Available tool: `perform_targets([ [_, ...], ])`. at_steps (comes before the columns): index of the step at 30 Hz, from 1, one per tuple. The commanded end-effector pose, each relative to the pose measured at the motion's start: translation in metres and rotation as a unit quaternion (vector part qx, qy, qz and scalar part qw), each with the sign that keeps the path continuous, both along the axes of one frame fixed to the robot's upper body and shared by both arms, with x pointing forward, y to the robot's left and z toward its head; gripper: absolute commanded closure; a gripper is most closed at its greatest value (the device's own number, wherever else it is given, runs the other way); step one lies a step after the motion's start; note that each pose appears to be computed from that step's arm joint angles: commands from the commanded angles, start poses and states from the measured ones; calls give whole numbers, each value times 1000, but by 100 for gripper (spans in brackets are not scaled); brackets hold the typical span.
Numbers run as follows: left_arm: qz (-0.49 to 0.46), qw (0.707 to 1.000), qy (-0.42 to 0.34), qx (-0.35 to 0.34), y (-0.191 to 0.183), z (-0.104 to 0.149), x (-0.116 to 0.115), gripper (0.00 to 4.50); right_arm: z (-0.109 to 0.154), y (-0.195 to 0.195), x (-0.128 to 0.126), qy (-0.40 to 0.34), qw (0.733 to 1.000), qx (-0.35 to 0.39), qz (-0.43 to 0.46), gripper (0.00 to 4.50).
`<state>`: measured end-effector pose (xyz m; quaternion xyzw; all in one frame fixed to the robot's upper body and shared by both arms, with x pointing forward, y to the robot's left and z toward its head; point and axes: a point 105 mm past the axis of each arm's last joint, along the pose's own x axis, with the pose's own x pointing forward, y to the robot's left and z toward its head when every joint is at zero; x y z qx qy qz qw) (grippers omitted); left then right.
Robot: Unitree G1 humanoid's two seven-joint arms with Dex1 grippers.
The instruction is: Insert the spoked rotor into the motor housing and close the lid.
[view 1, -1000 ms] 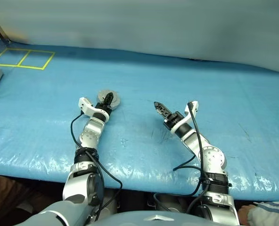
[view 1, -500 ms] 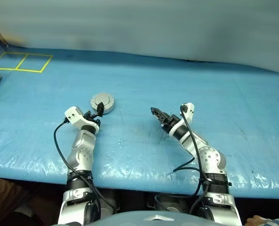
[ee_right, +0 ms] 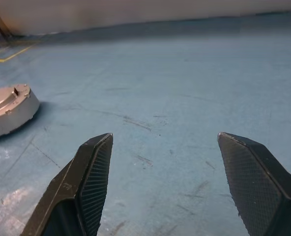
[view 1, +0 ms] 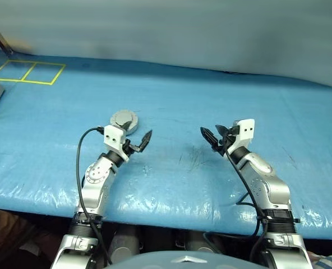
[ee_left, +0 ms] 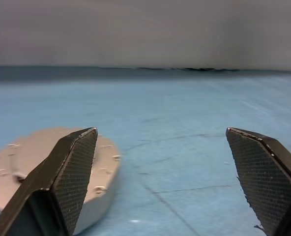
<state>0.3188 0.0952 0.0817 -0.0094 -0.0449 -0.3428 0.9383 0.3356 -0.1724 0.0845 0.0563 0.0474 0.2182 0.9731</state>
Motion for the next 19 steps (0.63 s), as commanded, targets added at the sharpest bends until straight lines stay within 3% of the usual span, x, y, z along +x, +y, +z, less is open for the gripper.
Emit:
perform_targets([
  [1, -63, 998, 6, 11, -9, -5, -10, 4, 5, 4, -6, -27, 998, -41, 42, 95],
  [5, -81, 996, 4, 22, -9, -8, -11, 4, -3, 3, -11, -26, 995, -71, 65, 95],
  [9, -84, 996, 8, 28, -7, -11, -11, 0, -9, 4, -13, -18, 993, -87, 80, 3],
  [19, -86, 996, 14, 27, -8, -15, -13, 0, -7, 3, -8, -32, 994, -93, 56, 1],
])
